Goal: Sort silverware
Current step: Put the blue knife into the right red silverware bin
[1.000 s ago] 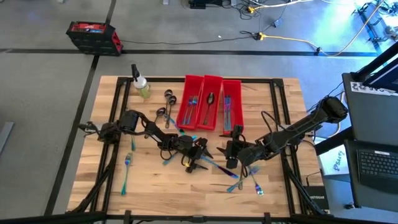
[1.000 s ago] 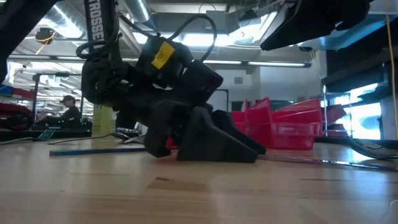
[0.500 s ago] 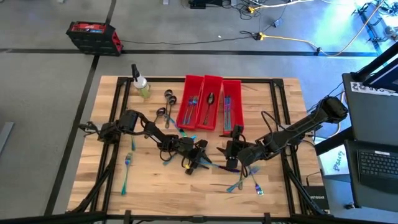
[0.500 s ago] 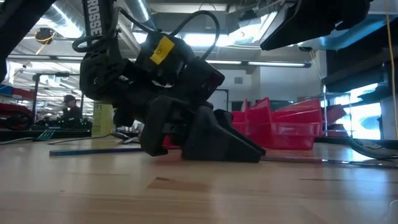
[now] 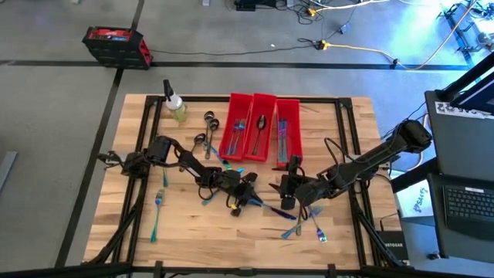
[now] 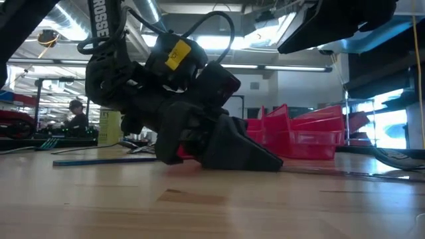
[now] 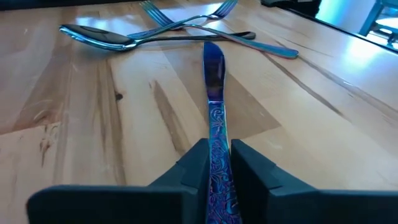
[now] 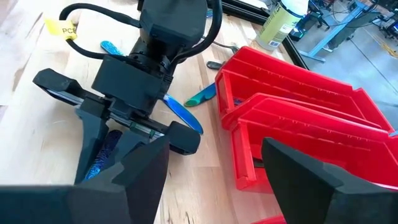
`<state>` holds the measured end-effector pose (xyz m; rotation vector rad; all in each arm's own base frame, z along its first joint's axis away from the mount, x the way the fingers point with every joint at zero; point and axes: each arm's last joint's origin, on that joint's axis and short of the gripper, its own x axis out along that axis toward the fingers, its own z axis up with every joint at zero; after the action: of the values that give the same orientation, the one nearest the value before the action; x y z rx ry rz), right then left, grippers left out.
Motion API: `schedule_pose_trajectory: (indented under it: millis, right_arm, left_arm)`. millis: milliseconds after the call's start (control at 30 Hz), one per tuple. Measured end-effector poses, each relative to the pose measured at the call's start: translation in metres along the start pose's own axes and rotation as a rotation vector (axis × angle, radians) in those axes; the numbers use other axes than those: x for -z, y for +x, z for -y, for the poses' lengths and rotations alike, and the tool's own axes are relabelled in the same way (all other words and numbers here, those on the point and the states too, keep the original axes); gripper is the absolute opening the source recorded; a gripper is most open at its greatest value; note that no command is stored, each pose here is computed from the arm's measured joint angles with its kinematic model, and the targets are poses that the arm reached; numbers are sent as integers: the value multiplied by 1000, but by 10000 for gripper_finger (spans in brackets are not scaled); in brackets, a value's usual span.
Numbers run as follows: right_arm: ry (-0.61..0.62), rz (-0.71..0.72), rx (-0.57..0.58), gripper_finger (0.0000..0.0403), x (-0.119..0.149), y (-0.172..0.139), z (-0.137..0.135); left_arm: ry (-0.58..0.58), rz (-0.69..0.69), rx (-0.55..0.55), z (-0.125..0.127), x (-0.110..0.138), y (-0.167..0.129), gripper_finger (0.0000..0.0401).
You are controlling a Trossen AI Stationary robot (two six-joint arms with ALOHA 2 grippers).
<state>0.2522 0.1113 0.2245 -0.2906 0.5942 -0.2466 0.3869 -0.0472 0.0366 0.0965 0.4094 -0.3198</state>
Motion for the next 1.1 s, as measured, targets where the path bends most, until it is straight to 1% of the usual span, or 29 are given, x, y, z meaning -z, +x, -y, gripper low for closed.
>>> schedule_pose_trajectory:
  millis: [133,267,433,533,633,700,867,933,1000,1100]
  right_arm:
    - [1,0,-25,241,-2,-1,-1]
    - [18,16,-62,241,-12,-4,0]
    - [39,11,-64,241,-34,-13,5]
    - [46,-21,-59,241,-43,-19,9]
    - [61,-64,-58,241,-50,-26,13]
    - [69,-96,-51,241,-52,-29,16]
    - [66,-136,-41,241,-52,-32,19]
    - [83,-153,-36,241,-50,-33,19]
    - [127,-188,-22,241,-46,-34,21]
    - [221,-279,-5,237,-38,-35,28]
  left_arm:
    - [-33,8,-18,-2,-1,0,39]
    - [-67,55,-18,-2,-4,-1,35]
    - [-67,86,-21,-1,-19,-5,34]
    - [-84,103,-29,-4,-28,-10,34]
    - [-76,145,-40,-7,-42,-15,34]
    - [-69,170,-33,-7,-48,-16,35]
    - [-59,155,-23,-6,-48,-16,36]
    - [-61,157,-22,-5,-48,-16,36]
    - [-62,157,-19,-5,-48,-16,37]
    - [-57,166,-11,-3,-50,-16,36]
